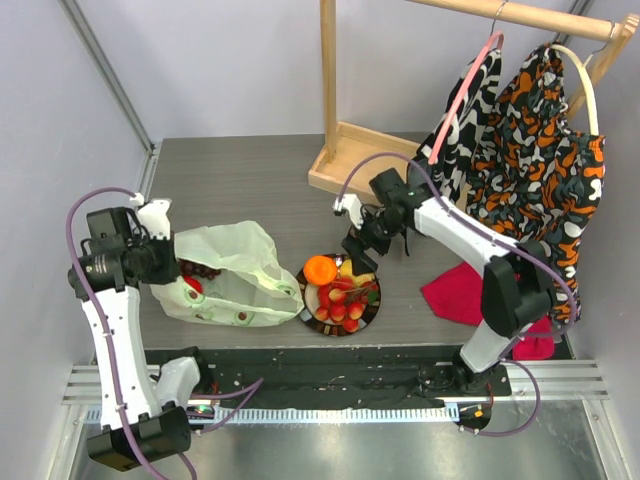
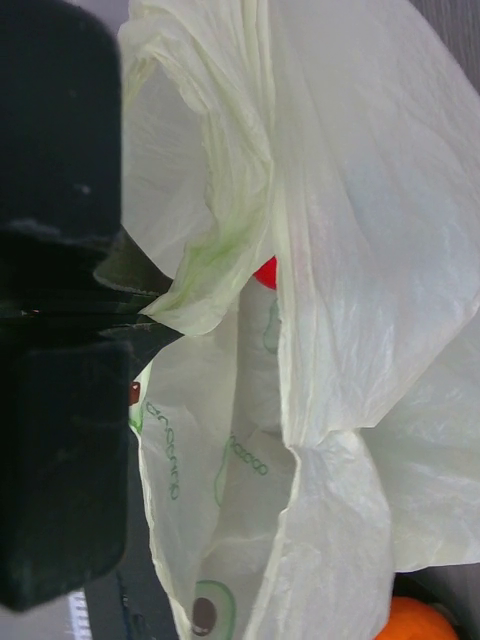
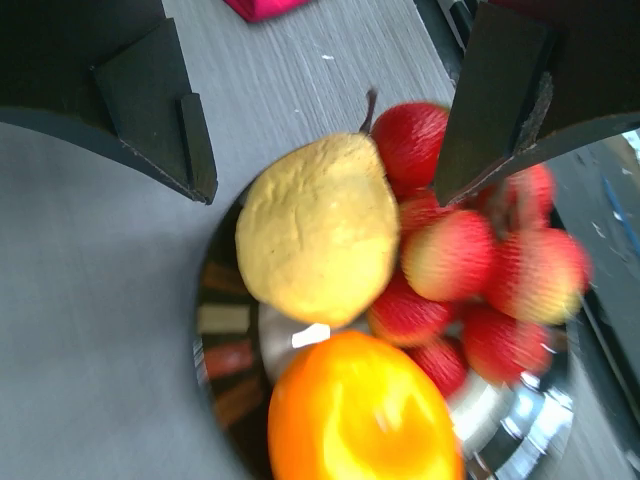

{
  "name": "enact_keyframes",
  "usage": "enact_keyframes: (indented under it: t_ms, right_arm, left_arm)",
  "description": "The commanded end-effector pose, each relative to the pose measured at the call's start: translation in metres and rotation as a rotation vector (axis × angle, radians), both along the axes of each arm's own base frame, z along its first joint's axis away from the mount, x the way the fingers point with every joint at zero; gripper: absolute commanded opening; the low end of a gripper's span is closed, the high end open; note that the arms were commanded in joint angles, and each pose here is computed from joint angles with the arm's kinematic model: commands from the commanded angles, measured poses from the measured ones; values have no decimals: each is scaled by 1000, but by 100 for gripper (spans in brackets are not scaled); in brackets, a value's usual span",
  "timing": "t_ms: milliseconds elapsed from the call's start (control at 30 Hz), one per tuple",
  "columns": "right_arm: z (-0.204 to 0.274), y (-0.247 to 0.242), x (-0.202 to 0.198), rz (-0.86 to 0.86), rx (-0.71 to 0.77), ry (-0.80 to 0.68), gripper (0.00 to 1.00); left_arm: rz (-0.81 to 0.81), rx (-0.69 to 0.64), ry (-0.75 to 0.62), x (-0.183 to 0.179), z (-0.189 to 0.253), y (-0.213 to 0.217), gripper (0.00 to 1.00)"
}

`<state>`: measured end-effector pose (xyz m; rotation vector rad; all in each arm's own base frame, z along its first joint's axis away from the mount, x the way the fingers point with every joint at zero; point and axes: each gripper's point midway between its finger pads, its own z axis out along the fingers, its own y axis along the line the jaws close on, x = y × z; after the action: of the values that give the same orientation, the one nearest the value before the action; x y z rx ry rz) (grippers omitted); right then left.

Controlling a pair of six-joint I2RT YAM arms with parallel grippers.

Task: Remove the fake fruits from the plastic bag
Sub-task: Place the fake fruit on the plate, then adjust the plastic bag at the center of the board.

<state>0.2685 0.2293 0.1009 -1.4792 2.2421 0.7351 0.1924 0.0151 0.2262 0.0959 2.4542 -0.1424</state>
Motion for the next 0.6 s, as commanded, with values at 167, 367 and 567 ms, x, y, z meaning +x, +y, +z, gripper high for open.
enact_keyframes:
  t_ms: [167, 367, 567]
  right_arm:
    - [181, 78, -4, 3, 397, -205, 100]
    - [241, 187, -53, 166, 597, -228, 82]
    - [223, 256, -97, 300, 630, -54, 58]
  left_arm:
    - [-314, -75, 199, -59, 7, -34, 0]
    - [-291, -75, 241, -71, 4, -34, 0]
    - [-289, -69, 282, -80, -9, -32, 0]
